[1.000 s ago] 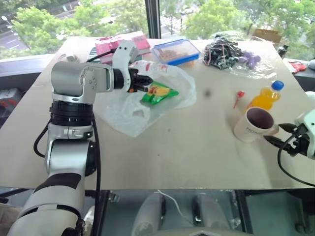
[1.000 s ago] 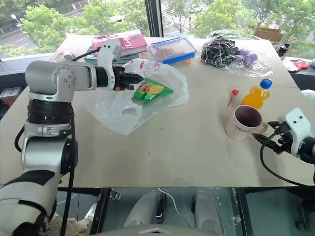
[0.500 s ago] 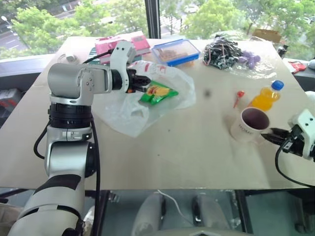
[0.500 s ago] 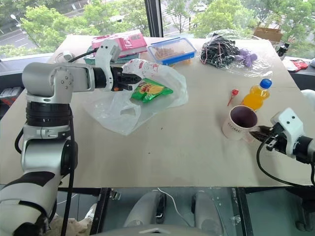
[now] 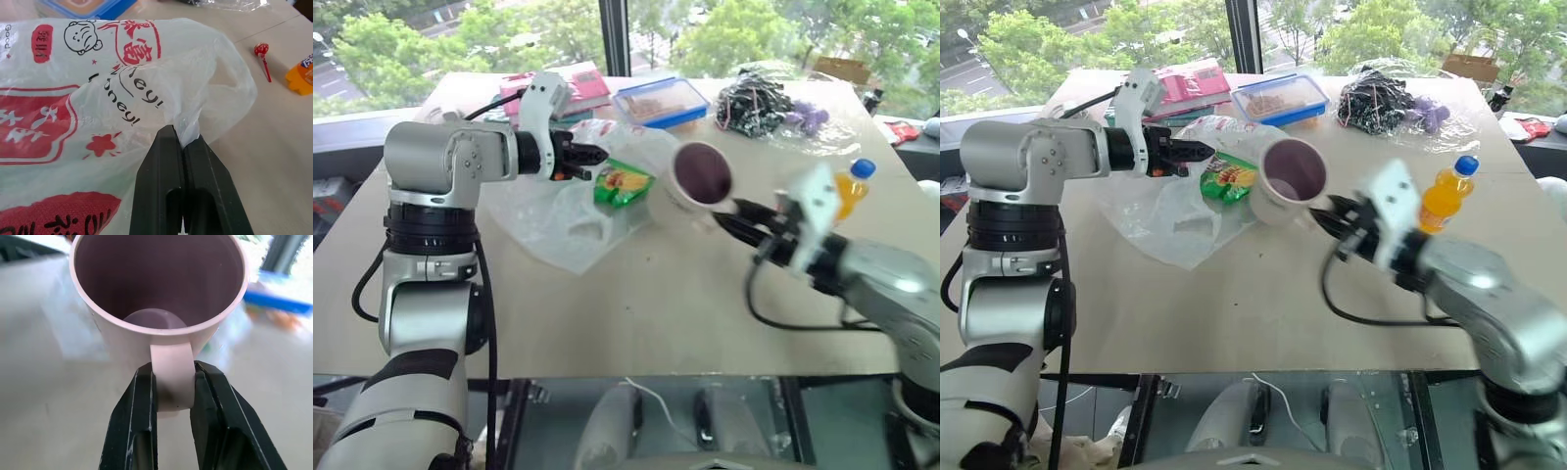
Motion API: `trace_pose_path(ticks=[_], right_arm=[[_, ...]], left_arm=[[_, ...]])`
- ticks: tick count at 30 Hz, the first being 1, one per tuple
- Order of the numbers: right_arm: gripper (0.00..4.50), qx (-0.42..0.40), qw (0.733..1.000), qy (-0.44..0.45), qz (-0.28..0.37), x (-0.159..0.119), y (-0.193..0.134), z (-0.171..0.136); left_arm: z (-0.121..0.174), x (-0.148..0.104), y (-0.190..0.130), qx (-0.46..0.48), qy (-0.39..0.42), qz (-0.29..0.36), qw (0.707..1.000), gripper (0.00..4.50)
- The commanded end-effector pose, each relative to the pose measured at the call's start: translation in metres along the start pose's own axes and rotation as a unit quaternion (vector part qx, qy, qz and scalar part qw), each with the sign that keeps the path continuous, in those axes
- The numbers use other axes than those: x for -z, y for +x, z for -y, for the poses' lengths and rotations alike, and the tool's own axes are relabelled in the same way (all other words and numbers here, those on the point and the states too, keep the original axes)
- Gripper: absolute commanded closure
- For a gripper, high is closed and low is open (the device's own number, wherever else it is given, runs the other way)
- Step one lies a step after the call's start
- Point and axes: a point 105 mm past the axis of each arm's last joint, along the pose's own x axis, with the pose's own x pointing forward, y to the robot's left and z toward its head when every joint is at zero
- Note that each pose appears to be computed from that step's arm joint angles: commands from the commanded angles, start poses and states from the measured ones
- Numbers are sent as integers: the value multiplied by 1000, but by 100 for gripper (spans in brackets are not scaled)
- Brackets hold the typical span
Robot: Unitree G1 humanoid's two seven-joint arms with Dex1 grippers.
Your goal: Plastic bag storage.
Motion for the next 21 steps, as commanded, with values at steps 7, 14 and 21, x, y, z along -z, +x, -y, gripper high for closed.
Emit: trace_pose_path(ticks=[7, 14, 21], right_arm=[[409, -80, 995, -48, -26, 29, 116, -41], [409, -135, 987, -78, -29, 30, 151, -74], [409, -153, 986, -71, -7, 2, 170, -84]], left_arm=[[18, -24, -17, 34, 17, 58, 998, 450], [28, -19, -21, 39, 19, 60, 997, 450], [29, -9, -22, 23, 23, 48, 998, 450]])
